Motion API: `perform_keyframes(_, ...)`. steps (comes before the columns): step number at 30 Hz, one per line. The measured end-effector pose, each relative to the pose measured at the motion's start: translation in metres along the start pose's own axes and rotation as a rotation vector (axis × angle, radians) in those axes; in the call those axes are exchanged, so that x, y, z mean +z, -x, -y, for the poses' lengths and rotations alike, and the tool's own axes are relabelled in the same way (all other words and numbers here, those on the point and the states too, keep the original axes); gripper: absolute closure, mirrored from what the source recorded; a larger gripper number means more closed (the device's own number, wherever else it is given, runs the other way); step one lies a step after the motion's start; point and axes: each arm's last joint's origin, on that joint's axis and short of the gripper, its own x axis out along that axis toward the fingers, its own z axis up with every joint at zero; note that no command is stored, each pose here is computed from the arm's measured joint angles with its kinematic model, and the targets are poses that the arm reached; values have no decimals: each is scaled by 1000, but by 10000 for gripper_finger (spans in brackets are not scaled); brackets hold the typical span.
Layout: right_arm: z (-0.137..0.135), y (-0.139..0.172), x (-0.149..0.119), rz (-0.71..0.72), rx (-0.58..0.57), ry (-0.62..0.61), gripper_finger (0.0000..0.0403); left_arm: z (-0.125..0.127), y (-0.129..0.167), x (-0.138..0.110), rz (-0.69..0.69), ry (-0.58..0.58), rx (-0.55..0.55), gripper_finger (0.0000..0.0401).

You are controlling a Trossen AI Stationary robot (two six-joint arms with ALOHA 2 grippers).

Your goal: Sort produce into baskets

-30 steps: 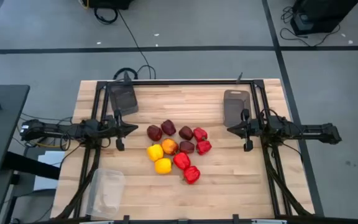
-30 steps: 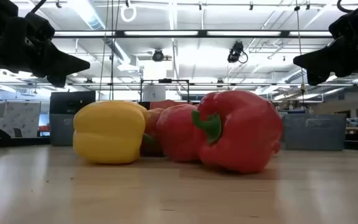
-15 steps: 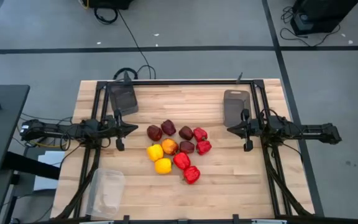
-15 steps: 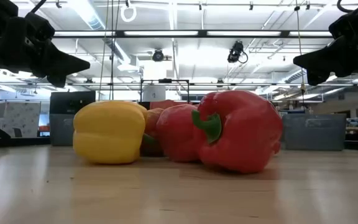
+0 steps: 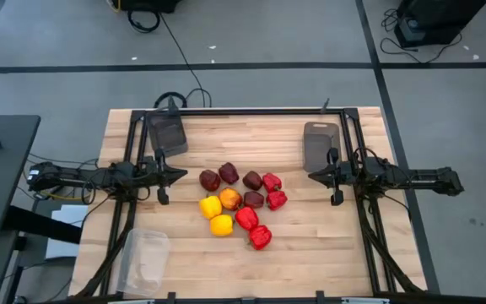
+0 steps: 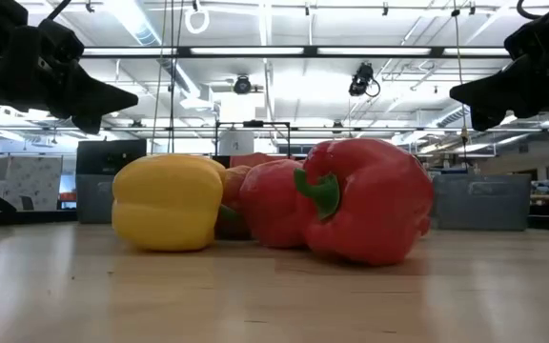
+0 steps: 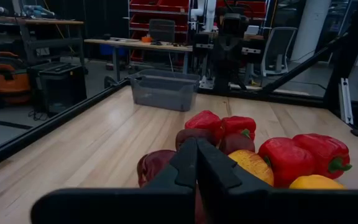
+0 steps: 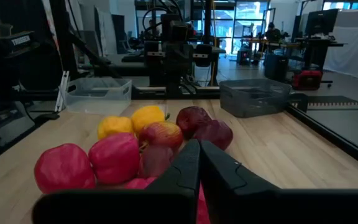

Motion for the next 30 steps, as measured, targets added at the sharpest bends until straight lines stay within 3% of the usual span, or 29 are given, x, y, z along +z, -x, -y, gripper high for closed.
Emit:
perform_keyframes(10, 0, 0, 0, 0, 0, 0, 380, 0, 0, 7, 72, 28, -5, 389)
perform_keyframes(18, 0, 0, 0, 0, 0, 2, 380, 1, 1, 16, 157, 208, -25, 389)
perform_keyframes(23, 4, 0, 2, 16, -111, 70, 380, 1, 2, 20, 199, 262, -29, 389)
perform_keyframes(30, 7, 2, 15, 156, -237, 20, 380, 0, 1, 19, 191, 295, -5, 389)
